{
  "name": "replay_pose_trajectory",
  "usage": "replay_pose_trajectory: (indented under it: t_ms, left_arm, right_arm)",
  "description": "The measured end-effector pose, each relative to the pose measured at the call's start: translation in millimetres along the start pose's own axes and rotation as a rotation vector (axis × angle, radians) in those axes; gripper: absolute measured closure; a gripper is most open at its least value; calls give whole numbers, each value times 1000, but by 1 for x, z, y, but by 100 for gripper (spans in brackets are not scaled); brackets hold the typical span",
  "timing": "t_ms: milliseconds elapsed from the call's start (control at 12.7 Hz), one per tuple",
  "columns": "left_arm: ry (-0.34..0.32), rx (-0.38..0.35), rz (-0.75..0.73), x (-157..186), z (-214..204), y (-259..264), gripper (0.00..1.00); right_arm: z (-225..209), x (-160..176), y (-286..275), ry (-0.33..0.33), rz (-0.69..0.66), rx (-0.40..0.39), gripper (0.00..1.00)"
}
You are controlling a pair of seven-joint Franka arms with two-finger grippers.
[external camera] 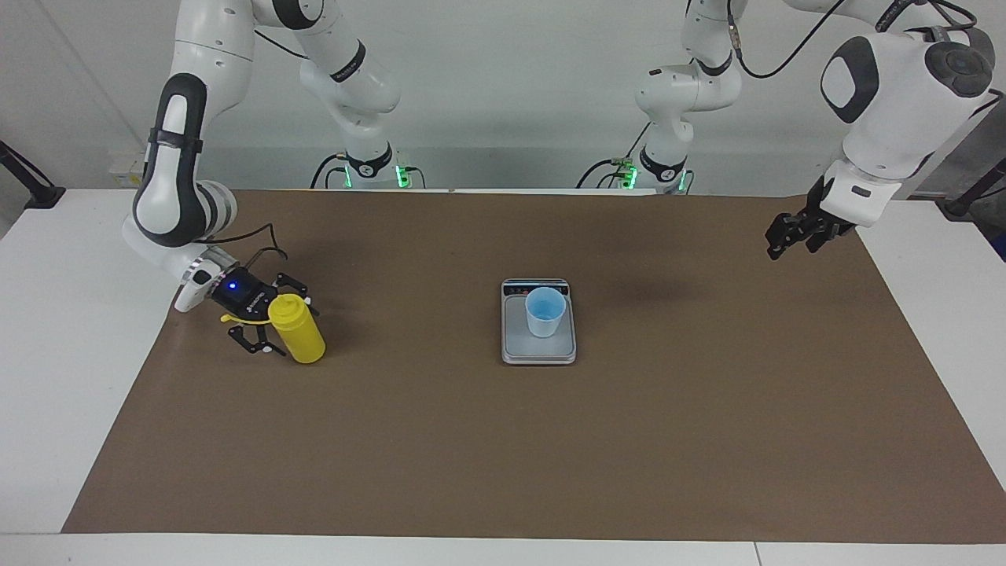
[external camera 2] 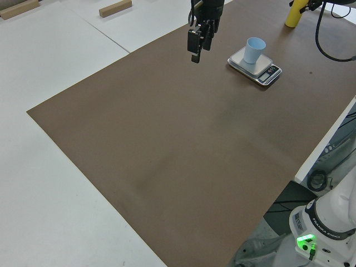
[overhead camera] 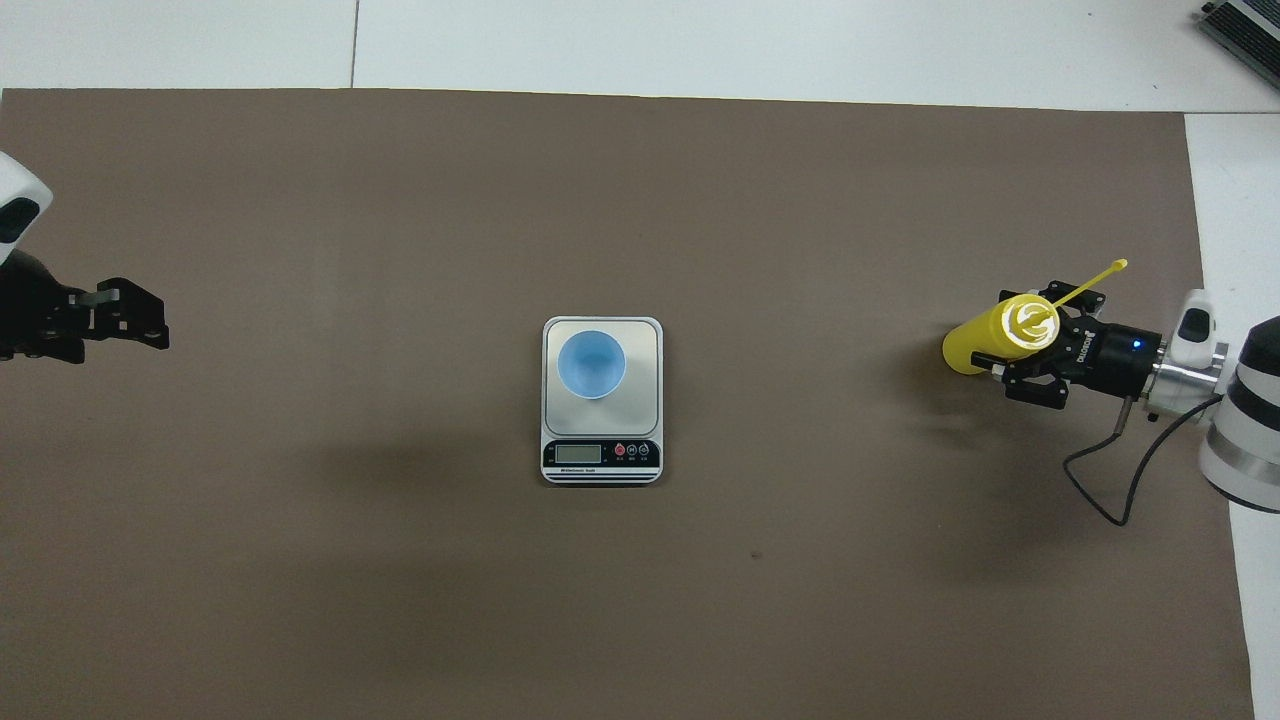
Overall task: Pour seasoning into cup on scale with both arms
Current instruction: 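Lift the yellow bottle with the right gripper and tilt it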
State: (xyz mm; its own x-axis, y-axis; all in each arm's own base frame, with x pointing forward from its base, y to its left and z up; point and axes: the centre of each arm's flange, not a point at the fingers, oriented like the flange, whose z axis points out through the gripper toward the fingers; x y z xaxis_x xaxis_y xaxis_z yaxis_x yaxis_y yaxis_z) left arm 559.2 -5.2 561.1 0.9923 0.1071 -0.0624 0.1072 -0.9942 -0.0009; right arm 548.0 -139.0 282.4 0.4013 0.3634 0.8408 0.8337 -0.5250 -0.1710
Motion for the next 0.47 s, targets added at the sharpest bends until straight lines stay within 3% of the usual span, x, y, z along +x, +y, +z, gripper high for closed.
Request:
replay_pose_trajectory:
  t_ms: [157,472]
  left_arm:
    - [18,-22,5,2,-2,-6,20]
    - [75,-28,42,9,2,-7,15]
  right_arm:
    - [0,0,0,0,4,-2,36]
    - [-1,5,3,-3,44,-12,50]
